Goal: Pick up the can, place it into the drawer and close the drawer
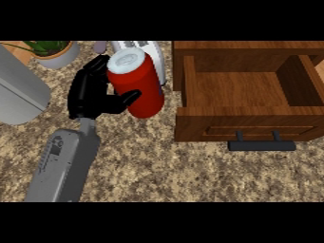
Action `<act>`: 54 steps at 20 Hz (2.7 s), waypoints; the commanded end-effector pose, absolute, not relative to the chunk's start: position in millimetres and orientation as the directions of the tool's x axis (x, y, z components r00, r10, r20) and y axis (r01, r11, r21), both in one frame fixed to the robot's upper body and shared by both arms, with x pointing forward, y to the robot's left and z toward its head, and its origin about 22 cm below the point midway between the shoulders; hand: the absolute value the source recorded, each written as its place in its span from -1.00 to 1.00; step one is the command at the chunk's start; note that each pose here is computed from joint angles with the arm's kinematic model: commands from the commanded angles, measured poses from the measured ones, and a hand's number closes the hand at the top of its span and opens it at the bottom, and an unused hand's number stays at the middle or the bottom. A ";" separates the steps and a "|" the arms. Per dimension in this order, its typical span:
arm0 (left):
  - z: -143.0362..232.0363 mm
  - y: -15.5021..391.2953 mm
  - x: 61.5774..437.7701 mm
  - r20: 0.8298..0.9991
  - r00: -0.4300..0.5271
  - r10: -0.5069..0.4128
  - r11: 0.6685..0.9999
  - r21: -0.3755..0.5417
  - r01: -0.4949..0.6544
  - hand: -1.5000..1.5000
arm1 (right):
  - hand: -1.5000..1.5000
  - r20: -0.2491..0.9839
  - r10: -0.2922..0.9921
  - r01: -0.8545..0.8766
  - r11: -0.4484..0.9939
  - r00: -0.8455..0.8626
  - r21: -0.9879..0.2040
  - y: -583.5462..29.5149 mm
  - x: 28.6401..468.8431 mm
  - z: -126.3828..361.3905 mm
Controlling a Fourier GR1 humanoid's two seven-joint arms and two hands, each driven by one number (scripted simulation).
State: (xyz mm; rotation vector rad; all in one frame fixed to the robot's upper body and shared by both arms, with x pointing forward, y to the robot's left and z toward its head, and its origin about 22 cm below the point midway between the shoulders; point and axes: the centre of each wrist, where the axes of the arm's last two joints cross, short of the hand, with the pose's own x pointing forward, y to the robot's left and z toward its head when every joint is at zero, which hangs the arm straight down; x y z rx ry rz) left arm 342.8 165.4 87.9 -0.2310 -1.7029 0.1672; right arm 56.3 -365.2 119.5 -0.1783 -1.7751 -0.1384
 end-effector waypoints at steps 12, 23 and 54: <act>171.7 94.5 383.6 0.962 -0.171 0.214 0.976 -0.205 0.069 1.00 | -1.00 0.974 0.043 0.183 0.983 -0.221 -0.002 -367.3 54.1 113.8; 211.1 35.3 400.7 0.970 -0.168 0.177 0.983 -0.166 0.079 1.00 | -1.00 0.974 0.034 0.158 0.987 -0.225 0.002 -366.2 71.0 119.2; 196.0 -18.0 420.1 0.996 -0.087 0.031 1.000 -0.031 0.004 1.00 | -1.00 0.971 0.014 0.131 0.991 -0.237 0.017 -360.9 92.4 126.7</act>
